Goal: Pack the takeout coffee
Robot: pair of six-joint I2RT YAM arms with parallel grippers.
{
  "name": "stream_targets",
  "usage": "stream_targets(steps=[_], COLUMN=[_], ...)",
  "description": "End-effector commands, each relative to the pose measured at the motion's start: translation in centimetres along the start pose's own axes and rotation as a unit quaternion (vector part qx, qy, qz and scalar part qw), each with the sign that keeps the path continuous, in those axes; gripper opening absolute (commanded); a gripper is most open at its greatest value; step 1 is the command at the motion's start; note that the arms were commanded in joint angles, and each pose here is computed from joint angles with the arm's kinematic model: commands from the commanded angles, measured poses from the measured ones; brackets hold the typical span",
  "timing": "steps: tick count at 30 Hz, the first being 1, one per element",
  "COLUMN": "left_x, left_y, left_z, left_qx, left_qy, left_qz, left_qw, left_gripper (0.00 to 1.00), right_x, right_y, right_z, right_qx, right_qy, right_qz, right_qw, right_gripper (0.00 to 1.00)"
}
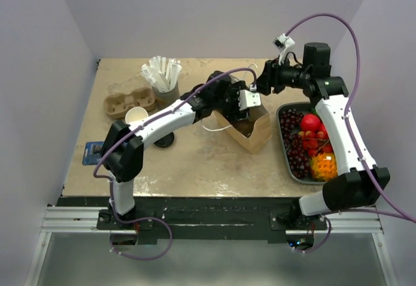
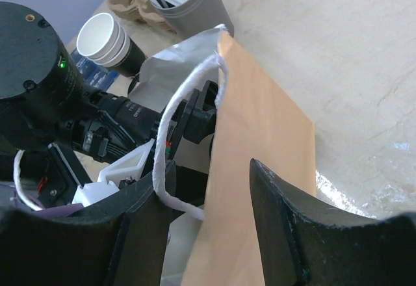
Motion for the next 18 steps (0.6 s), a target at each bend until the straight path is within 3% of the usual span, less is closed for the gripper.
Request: stream_targets(steps=[1,6,18], left_x=[1.0,1.6,2.2], left_y=[2.7,3.6,5.9], left_z=[-0.2,0.2,0.1], left_qx=[-0.032,-0.046,-0.093], left_qy=[0.003,-0.009,-0.036], left_qz=[0.072,0.098,0.142], left_qw=[0.997,0.994,0.985], left_gripper=[0.50,0.53,0.72], right_x=[-0.6,-0.5,0.0], right_y=[-0.4,0.4,0.8], right_z=[2.0,1.0,-0.9], right_qx=[-0.004,0.001,0.020], right_qy=[-0.067,-0.066,-0.029], right_qz=[0.006,0.006,-0.008], right_qw=[0.998,0.998,0.999], right_gripper=[0.53,0.52,0.50])
Point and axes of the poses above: each gripper's point midway between its finger pads, its own x axis out along the fingers, its own z axis along the line the jaws close on, y = z × x, the point moved 4 cm from there along -x, back along the fingers, and after that the axes turned 11 degrees about x, right-handed, at the moved point
